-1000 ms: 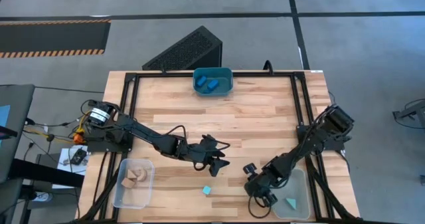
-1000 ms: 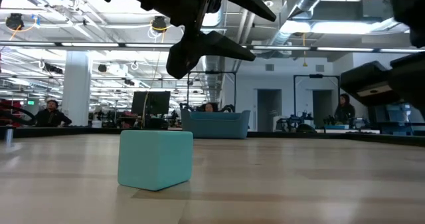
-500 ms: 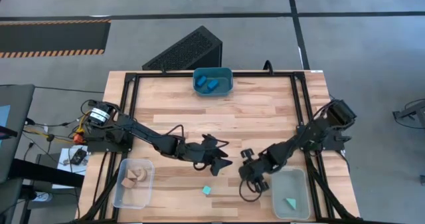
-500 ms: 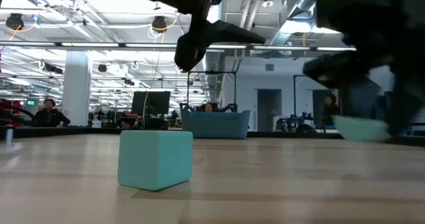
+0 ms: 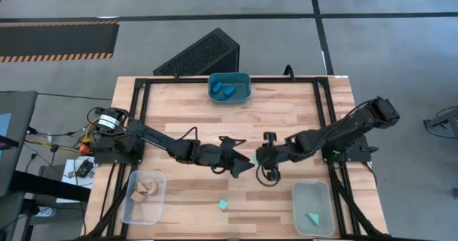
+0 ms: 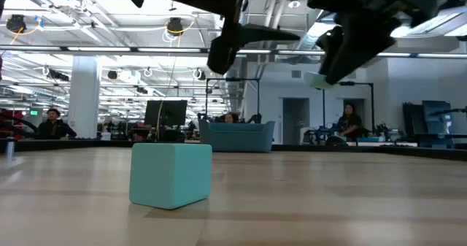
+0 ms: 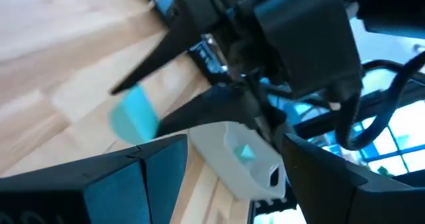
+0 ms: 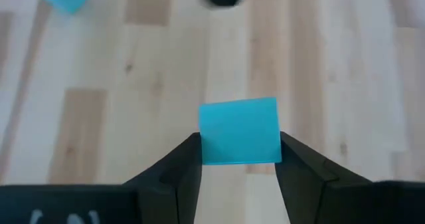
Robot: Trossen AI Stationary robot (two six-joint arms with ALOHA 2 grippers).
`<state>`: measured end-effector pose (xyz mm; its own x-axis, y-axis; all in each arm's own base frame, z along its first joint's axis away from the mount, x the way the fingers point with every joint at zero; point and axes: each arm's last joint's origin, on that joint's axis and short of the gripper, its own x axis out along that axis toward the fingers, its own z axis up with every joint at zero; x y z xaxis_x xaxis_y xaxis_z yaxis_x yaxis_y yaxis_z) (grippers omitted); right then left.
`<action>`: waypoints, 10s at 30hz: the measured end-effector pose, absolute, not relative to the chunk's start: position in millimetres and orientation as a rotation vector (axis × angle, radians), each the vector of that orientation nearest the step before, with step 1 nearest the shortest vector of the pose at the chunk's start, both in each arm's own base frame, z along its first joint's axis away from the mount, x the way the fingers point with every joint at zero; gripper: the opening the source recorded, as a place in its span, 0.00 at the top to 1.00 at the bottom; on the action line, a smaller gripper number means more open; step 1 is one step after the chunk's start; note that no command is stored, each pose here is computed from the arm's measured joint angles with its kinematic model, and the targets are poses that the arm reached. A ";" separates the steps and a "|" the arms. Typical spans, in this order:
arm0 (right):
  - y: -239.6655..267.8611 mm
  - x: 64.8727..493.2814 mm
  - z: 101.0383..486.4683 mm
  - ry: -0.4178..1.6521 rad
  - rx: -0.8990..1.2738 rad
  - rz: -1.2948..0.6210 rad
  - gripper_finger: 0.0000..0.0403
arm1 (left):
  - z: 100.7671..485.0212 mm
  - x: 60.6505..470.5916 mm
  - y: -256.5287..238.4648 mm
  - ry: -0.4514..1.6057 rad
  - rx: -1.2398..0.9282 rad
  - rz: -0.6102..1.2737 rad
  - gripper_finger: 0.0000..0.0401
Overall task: Sort & place blocks by color
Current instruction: Put the top light blue block into the gray bin, then put the light blue block into the gray bin
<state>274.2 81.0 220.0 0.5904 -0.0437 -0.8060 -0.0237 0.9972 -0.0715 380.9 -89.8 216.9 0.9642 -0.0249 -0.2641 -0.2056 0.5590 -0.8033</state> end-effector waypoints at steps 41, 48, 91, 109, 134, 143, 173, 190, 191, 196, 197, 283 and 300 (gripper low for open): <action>50.3 277.9 254.3 0.711 -0.055 -0.160 0.55 | 211.9 389.5 -23.7 0.255 -0.930 0.233 0.90; 46.9 257.5 302.5 0.694 -0.058 -0.188 0.47 | 212.1 390.1 -21.5 0.262 -0.874 0.235 0.90; 42.5 148.9 377.5 0.392 0.276 -0.307 0.54 | 168.9 591.6 -132.7 0.001 0.022 -0.400 0.86; 50.6 169.7 373.4 0.387 0.278 -0.304 0.54 | 161.8 594.5 -127.9 0.121 -0.075 -0.294 0.45; 32.6 134.7 400.0 0.178 0.381 -0.322 0.67 | 243.3 535.7 -44.2 0.744 -0.173 -0.179 0.80; 26.9 125.6 394.1 0.241 0.345 -0.355 0.71 | 238.9 478.9 -17.3 0.624 -0.269 -0.098 0.80; 79.1 303.0 272.1 0.611 0.242 -0.049 0.81 | 199.3 253.3 -51.4 0.416 -0.544 0.275 0.76; 121.6 403.6 218.4 0.672 0.006 0.392 0.62 | 167.6 217.7 -94.0 0.838 -0.777 0.248 0.43; 124.5 407.4 215.8 0.696 0.011 0.422 0.59 | 167.8 216.2 -98.2 0.838 -0.785 0.240 0.43; 136.1 426.7 190.2 0.847 -0.004 0.573 0.44 | 169.3 208.9 -116.2 0.842 -0.842 0.200 0.43; 139.4 429.2 184.9 0.861 -0.038 0.593 0.42 | 169.5 207.0 -119.6 0.842 -0.853 0.200 0.43; 80.0 295.6 327.0 0.586 -0.207 -0.197 0.52 | 241.3 379.5 0.8 0.018 -0.998 -0.241 0.43; 74.2 290.2 329.6 0.601 -0.215 -0.242 0.46 | 236.0 380.5 5.5 0.087 -0.926 -0.229 0.74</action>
